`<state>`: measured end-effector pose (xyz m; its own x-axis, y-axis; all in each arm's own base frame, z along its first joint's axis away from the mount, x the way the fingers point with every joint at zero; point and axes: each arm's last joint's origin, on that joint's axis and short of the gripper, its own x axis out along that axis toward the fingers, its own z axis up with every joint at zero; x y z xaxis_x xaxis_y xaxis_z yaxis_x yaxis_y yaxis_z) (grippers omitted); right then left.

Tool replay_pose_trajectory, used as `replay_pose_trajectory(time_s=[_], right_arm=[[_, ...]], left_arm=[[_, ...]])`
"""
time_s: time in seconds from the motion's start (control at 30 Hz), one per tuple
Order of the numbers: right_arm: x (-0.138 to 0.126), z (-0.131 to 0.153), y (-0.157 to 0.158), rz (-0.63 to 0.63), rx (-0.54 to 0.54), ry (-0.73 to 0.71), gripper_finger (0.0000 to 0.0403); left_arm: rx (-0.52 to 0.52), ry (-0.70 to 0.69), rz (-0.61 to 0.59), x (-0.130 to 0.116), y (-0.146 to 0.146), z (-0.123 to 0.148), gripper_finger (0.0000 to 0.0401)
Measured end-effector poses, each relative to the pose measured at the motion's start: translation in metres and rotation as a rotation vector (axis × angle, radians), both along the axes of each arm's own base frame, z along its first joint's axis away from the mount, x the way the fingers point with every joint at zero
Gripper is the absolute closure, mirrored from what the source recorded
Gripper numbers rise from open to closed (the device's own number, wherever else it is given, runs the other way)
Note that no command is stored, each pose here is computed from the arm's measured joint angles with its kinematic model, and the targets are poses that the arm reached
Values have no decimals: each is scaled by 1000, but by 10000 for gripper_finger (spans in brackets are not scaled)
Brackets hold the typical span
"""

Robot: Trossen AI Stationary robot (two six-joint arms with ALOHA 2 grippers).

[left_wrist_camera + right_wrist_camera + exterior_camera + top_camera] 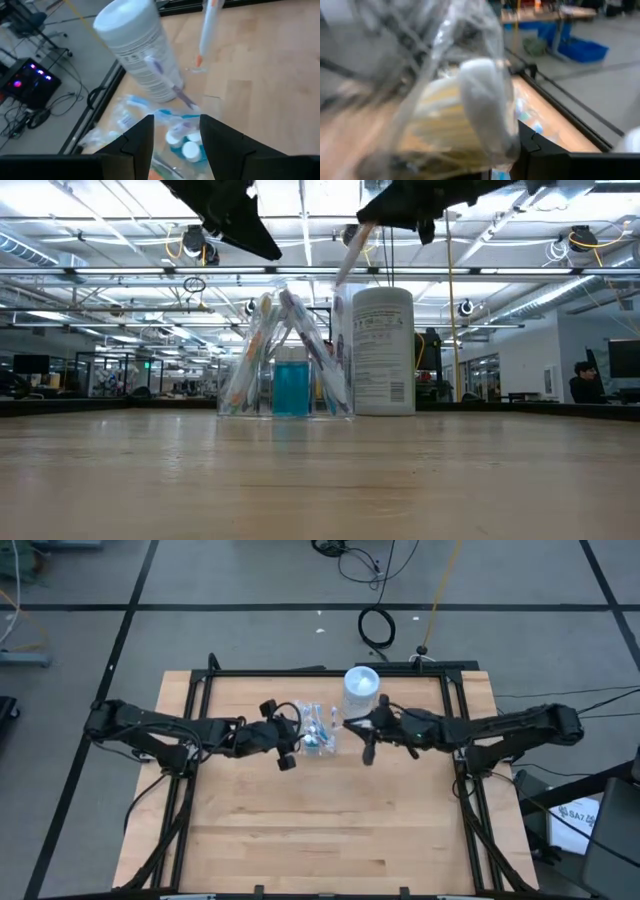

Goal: Pick & Place toothbrushing station
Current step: Put the orange toothbrush into the transparent organizer

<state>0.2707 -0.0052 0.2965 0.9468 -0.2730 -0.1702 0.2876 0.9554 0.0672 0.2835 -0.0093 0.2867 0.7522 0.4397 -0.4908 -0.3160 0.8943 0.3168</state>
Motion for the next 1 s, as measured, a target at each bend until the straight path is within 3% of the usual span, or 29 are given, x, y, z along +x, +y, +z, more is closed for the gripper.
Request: replay_pose_trajectory(time_s=[0.2,0.37,0.7,1.0], right_arm=[[24,-4,-17,-57,14,224,387],[39,-30,-31,-61,76,321,386],[53,-58,-48,-61,198,374,385],[52,-72,-47,-46,240,401,379]], left_arm=[[-31,-16,79,0,17,0,235],[-54,-11,62,0,22,-1,235],[-76,31,5,-1,23,-4,235],[-79,35,6,-1,23,-4,235]])
